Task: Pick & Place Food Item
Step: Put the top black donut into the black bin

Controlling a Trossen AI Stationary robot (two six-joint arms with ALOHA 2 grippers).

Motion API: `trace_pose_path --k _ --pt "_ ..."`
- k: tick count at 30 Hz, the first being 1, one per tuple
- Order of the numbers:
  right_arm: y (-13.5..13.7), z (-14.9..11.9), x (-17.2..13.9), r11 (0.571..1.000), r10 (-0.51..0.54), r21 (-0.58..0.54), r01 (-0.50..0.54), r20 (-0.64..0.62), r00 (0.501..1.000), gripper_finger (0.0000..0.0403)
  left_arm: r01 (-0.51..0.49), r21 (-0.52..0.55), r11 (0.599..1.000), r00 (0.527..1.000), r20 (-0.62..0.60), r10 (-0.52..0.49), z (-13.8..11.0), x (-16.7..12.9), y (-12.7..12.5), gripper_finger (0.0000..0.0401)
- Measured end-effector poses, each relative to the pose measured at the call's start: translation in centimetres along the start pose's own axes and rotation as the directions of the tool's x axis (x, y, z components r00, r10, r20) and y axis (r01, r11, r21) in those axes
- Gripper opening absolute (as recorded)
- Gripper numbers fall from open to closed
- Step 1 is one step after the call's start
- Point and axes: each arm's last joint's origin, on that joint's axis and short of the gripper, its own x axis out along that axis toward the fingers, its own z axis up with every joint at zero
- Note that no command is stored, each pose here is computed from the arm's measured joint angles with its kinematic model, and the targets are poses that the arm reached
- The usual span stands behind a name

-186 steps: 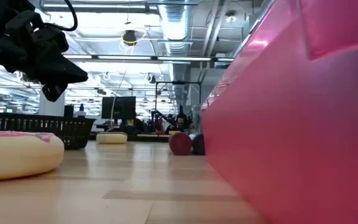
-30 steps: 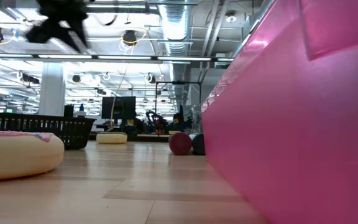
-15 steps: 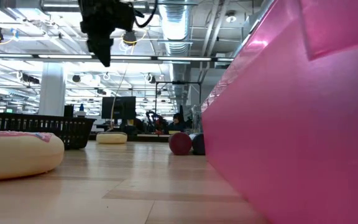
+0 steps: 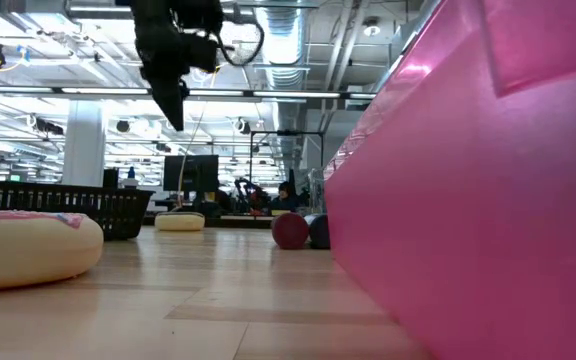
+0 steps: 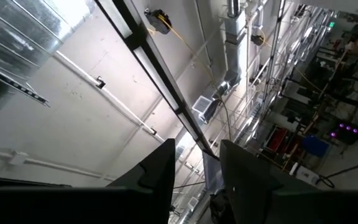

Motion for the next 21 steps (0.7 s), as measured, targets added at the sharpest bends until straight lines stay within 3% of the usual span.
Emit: trace_pose_path --k 4,10,16,21 --pt "0.2 0.1 0.1 1.0 0.016 -0.001 -0.016 -0.009 1.0 0.012 -0.135 0.018 0.991 0.99 -0.027 0.135 0.5 1.6 0.0 0.025" --pt "0.1 0.0 0.1 1.0 0.012 -0.006 -0.012 -0.013 1.0 0.012 -0.155 -0.012 0.988 0.986 0.051 0.156 1.3 4.1 0.7 0.0248" --pt "0.1 0.0 0.1 1.0 0.011 -0.006 -0.011 -0.013 1.0 0.012 -0.042 -0.076 0.996 0.999 -0.007 0.042 0.1 6.6 3.2 0.0267" --pt "0.1 0.0 0.1 1.0 0.01 -0.006 -0.01 -0.011 1.0 0.012 -0.016 0.079 0.997 0.999 -0.035 0.018 -0.1 7.3 3.6 0.0266"
